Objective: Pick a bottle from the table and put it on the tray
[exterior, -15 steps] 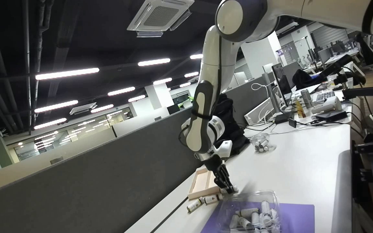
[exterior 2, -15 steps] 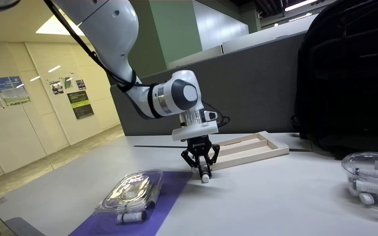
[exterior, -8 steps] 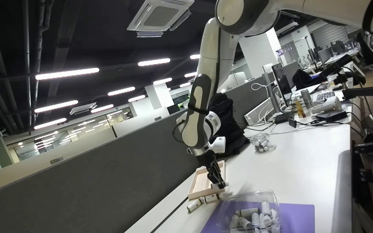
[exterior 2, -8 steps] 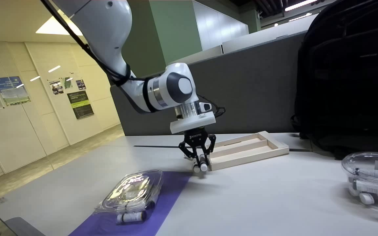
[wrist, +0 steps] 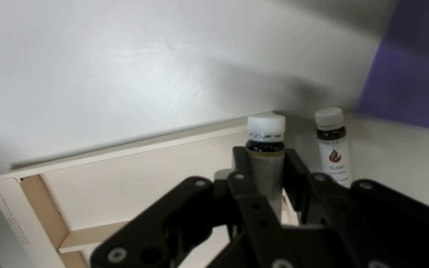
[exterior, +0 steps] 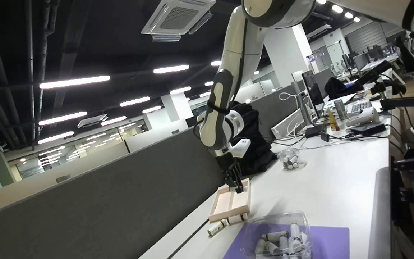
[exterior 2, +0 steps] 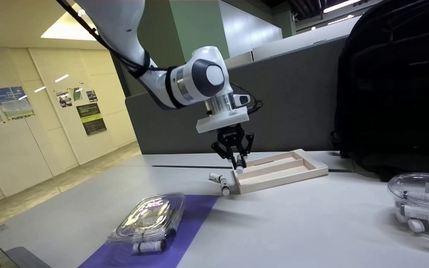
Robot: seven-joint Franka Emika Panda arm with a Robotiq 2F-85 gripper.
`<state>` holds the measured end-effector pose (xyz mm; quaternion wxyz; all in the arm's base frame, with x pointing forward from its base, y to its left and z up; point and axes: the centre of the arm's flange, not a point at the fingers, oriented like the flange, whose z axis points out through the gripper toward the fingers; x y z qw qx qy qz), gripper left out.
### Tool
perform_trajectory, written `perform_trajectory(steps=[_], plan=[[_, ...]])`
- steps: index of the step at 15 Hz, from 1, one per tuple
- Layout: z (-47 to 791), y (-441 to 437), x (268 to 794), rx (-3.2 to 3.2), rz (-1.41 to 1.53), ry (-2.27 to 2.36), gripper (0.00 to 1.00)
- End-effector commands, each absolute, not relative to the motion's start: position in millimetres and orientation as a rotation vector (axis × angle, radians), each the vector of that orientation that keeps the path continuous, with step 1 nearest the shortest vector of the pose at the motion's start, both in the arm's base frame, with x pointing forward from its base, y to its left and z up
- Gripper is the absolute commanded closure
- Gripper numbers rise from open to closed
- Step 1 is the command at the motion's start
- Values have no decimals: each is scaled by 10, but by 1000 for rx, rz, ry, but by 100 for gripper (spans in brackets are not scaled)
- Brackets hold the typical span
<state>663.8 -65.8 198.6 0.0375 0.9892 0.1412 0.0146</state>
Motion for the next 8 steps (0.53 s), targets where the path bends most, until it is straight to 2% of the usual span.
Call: perform_trajectory(steps=[1,8], plan=[[1970,-750,6769,3059,32,220,93],[1820,-781,6992,3122,-13,-242,93]])
